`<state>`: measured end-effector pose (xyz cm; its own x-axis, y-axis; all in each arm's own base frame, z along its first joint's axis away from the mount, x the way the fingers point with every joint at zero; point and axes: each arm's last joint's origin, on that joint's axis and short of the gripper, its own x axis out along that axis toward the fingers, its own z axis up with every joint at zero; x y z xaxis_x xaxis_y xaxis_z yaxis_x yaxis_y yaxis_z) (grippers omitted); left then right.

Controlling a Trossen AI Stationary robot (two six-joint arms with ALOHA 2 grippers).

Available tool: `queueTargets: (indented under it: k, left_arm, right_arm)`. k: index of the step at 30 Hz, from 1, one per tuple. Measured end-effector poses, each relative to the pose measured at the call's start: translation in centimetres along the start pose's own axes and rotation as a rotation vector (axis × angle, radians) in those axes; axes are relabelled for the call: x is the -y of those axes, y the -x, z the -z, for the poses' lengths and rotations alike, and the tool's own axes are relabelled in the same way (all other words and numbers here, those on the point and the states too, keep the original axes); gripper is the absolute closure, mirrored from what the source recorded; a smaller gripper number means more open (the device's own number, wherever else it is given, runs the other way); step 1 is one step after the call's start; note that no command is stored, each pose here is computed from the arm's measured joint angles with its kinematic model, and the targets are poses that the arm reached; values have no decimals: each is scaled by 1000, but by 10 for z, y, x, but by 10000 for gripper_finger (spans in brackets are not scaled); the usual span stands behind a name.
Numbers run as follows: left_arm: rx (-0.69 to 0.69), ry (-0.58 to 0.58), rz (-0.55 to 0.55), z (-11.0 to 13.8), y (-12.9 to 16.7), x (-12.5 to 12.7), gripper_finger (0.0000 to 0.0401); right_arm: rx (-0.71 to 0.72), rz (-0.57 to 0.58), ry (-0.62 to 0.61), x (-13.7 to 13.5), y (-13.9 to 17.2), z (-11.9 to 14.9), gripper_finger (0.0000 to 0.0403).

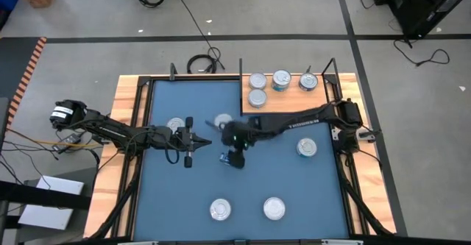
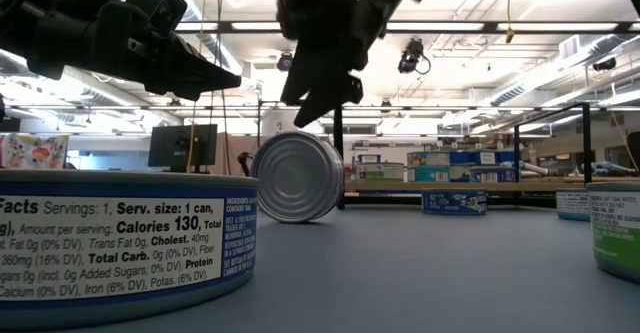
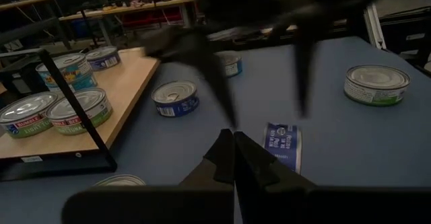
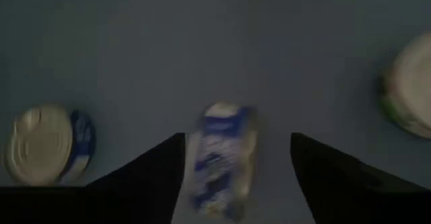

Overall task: Stack canned seafood by type on shelf
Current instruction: Stack the left blue tuna can on to the blue tuna can on the shelf

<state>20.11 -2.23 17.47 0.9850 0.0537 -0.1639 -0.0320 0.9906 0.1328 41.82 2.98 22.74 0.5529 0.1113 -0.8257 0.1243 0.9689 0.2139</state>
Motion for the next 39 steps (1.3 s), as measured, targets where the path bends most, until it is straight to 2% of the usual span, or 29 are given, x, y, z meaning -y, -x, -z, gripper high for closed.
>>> queueTargets:
  k: [4, 9, 19, 22, 27, 34, 39]
  left_arm:
    - [0, 0, 0, 0, 0, 0, 400]
    - [0, 1, 0, 0, 0, 0, 400]
    - [0, 3, 0, 0, 0, 0, 400]
    - [0, 3, 0, 0, 0, 0, 400]
    - [0, 3, 0, 0, 0, 0, 400]
    - [-9, 1, 2, 1, 0, 0, 400]
    - [-16, 0, 1, 1, 0, 0, 400]
  right_arm:
    - [-23, 108, 88, -22, -2, 12, 102]
    - [0, 176, 102, -29, -2, 15, 85]
    - [21, 145, 59, -27, -10, 20, 86]
    - [23, 167, 41, -27, -11, 21, 85]
    - [29, 176, 41, -27, -11, 21, 85]
    - [-26, 171, 57, -26, -32, 29, 86]
    - [7, 168, 59, -27, -27, 24, 97]
